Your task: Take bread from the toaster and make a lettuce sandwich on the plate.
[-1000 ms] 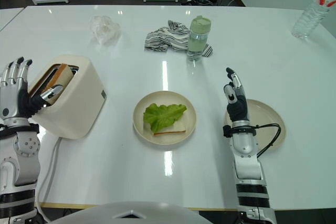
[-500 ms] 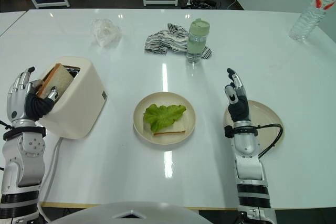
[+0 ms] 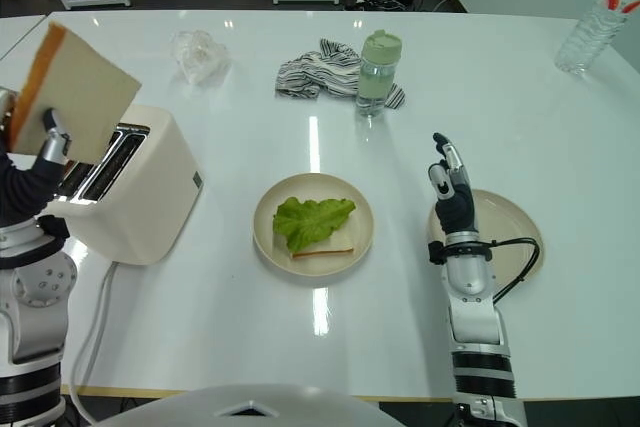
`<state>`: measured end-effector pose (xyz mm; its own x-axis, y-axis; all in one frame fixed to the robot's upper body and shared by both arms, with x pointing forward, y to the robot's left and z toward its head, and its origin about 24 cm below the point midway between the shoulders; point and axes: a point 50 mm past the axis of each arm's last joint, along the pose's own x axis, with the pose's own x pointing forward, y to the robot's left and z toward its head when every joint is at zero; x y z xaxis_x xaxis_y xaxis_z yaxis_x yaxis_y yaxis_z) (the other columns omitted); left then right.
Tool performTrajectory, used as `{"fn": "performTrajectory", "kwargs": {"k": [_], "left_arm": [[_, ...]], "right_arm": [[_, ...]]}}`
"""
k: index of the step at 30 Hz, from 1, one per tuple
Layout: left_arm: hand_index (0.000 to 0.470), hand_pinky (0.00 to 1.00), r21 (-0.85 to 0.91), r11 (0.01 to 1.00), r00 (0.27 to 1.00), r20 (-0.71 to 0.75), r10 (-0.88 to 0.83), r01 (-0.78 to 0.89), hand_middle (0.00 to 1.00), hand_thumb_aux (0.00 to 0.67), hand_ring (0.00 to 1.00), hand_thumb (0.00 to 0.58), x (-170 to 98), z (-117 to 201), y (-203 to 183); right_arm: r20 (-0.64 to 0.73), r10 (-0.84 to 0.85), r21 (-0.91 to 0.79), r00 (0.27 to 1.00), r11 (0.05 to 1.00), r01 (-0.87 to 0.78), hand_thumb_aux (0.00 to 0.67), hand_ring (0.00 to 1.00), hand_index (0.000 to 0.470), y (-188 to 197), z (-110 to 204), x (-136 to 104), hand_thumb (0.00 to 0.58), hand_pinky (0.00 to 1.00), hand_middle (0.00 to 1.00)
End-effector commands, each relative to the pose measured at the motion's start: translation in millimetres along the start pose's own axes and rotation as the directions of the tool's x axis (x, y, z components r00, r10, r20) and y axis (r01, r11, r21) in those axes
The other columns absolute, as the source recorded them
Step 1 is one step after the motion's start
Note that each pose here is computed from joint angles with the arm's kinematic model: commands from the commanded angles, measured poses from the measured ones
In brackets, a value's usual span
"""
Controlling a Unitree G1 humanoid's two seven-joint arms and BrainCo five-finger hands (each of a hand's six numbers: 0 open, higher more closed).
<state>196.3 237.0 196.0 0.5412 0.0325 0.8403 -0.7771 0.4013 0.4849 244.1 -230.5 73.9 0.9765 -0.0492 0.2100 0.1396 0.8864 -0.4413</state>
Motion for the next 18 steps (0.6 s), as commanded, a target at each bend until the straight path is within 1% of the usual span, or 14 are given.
{"fn": "performTrajectory", "kwargs": {"k": [1,2,4,7,8,10,11,12,13,15,17,18], "left_arm": [[0.470,1.00,-0.222,0.975,0.998,0.054,0.012,0.000,1.00,0.670,1.00,0.580,21,18,3],[0.470,1.00,-0.299,0.954,0.998,0.056,-0.010,0.026,1.00,0.670,1.00,0.580,24,24,-2],[0.470,1.00,-0.458,0.881,0.993,0.065,-0.097,0.116,1.00,0.670,1.00,0.580,25,37,-15],[0.470,1.00,-0.653,0.727,0.972,0.062,-0.225,0.210,1.00,0.670,1.00,0.580,22,51,-40],[0.470,1.00,-0.708,0.655,0.951,0.082,-0.297,0.265,1.00,0.670,1.00,0.580,19,55,-51],[0.470,1.00,-0.796,0.473,0.878,0.144,-0.457,0.377,1.00,0.670,1.00,0.580,10,64,-75],[0.470,1.00,-0.813,0.401,0.836,0.179,-0.519,0.423,1.00,0.670,1.00,0.580,5,69,-87],[0.470,1.00,-0.824,0.301,0.775,0.238,-0.585,0.480,1.00,0.670,1.00,0.580,-1,74,-99],[0.470,1.00,-0.826,0.203,0.716,0.301,-0.630,0.526,1.00,0.670,1.00,0.580,-8,79,-111],[0.470,1.00,-0.809,0.055,0.640,0.420,-0.643,0.586,1.00,0.670,1.00,0.580,-16,86,-129],[0.470,1.00,-0.762,0.031,0.579,0.465,-0.670,0.647,1.00,0.670,1.00,0.580,-20,88,-148],[0.470,1.00,-0.738,0.002,0.539,0.491,-0.685,0.674,1.00,0.670,1.00,0.580,-23,89,-157]], "right_arm": [[-0.019,0.003,-0.013,1.000,1.000,-0.003,0.000,0.00,0.000,-1,-4,2,0.000,0.00,0.00],[-0.022,0.000,-0.014,1.000,1.000,0.000,0.000,0.00,0.000,-2,-5,3,0.000,0.00,0.00],[-0.029,-0.004,-0.015,1.000,1.000,0.004,0.000,0.00,0.000,-2,-7,2,0.000,0.00,0.00],[-0.037,-0.005,-0.013,0.999,1.000,0.004,0.000,0.00,0.000,-1,-9,1,0.000,0.00,0.00],[-0.039,-0.004,-0.013,0.999,1.000,0.003,0.000,0.00,0.000,-1,-10,1,0.000,0.00,0.00],[-0.045,-0.003,-0.013,0.999,1.000,0.002,0.000,0.00,0.000,0,-11,0,0.000,0.00,0.00],[-0.048,-0.004,-0.013,0.999,1.000,0.003,0.000,0.00,0.000,0,-12,0,0.000,0.00,0.00],[-0.051,-0.005,-0.013,0.999,1.000,0.005,0.000,0.00,0.000,0,-13,-1,0.000,0.00,0.00],[-0.055,-0.008,-0.012,0.998,1.000,0.007,0.000,0.00,0.000,0,-14,-1,0.000,0.00,0.00],[-0.061,-0.012,-0.009,0.998,1.000,0.011,0.000,0.00,0.000,0,-16,-1,0.000,0.00,0.00],[-0.067,-0.010,-0.006,0.998,1.000,0.010,0.000,0.00,0.000,2,-17,-1,0.000,0.00,0.00],[-0.069,-0.009,-0.005,0.998,1.000,0.008,0.000,0.00,0.000,2,-18,-1,0.000,0.00,0.00]]}}
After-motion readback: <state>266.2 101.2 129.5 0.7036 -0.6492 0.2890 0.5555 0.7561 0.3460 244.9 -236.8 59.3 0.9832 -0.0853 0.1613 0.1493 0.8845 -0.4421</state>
